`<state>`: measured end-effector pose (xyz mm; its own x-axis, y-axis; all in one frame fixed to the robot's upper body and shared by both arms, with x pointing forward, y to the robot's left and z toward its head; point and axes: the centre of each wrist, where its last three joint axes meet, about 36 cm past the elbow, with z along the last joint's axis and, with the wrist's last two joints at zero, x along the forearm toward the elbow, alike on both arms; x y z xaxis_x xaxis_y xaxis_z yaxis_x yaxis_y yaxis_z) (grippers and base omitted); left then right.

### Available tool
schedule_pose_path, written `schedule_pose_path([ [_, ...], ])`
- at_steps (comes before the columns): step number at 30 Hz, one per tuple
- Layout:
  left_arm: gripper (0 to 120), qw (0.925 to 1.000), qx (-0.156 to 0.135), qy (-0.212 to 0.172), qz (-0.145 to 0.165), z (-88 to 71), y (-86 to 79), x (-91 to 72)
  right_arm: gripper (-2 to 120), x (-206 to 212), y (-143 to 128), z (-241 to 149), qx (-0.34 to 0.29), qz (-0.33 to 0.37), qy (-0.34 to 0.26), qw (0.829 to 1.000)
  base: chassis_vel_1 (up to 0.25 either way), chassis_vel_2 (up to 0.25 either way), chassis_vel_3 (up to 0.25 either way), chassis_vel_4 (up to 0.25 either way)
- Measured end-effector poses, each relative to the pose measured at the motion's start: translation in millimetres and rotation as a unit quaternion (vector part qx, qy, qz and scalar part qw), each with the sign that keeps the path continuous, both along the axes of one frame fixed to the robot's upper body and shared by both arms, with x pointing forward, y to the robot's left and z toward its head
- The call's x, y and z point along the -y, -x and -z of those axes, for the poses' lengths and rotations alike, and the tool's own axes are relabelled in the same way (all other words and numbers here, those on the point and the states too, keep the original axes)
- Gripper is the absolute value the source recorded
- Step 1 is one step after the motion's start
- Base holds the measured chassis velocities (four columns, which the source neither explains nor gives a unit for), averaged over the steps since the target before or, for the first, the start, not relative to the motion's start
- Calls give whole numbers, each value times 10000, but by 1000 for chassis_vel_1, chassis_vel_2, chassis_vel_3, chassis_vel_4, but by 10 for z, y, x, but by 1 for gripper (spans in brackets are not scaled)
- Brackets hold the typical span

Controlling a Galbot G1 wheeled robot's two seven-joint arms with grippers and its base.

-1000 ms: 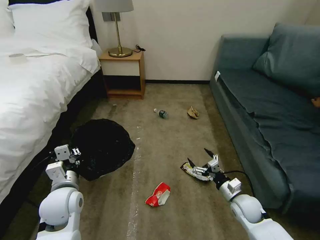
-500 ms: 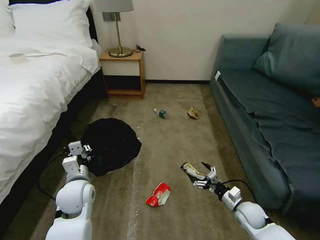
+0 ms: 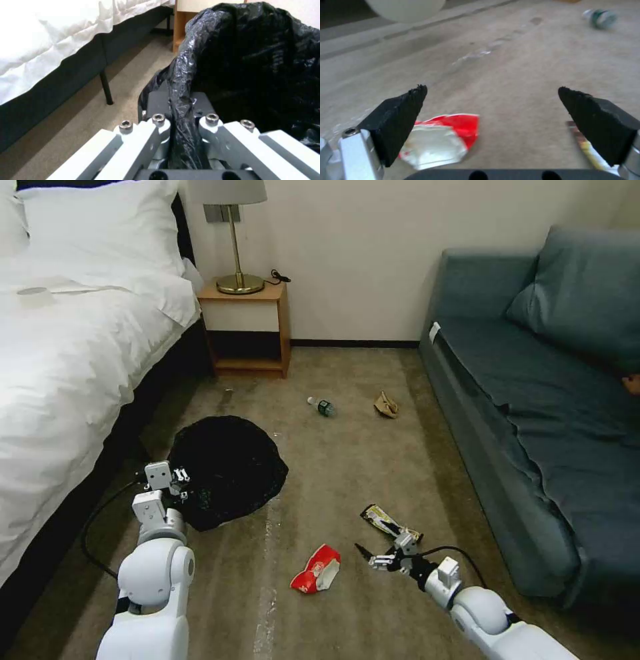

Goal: Pick up the trash bin, then pick up the garbage on the floor and place it into the trash bin.

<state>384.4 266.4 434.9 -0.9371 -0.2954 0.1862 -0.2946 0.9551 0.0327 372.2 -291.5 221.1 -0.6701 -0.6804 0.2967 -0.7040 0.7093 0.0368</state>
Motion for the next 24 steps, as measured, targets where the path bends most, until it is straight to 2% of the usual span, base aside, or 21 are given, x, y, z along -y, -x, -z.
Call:
schedule_pose_path([
  [7,5,10000,-28,20,3,37,-13,24,100,-179,-49,129,-430,-365,-86,9984,0,0,0,0],
  [12,5,10000,-25,38,13,60,-19,30,100,-234,-118,156,-485,-573,12,9972,0,0,0,0],
  [20,5,10000,28,64,-1,50,-66,26,100,-288,-280,305,-267,-1239,661,9897,0,0,0,0],
  [23,5,9999,70,72,-21,29,-93,15,100,-264,-418,380,123,-1719,1235,9773,0,0,0,0],
  [24,5,9999,70,72,-21,29,-93,15,100,-264,-418,380,123,-1719,1235,9773,0,0,0,0],
])
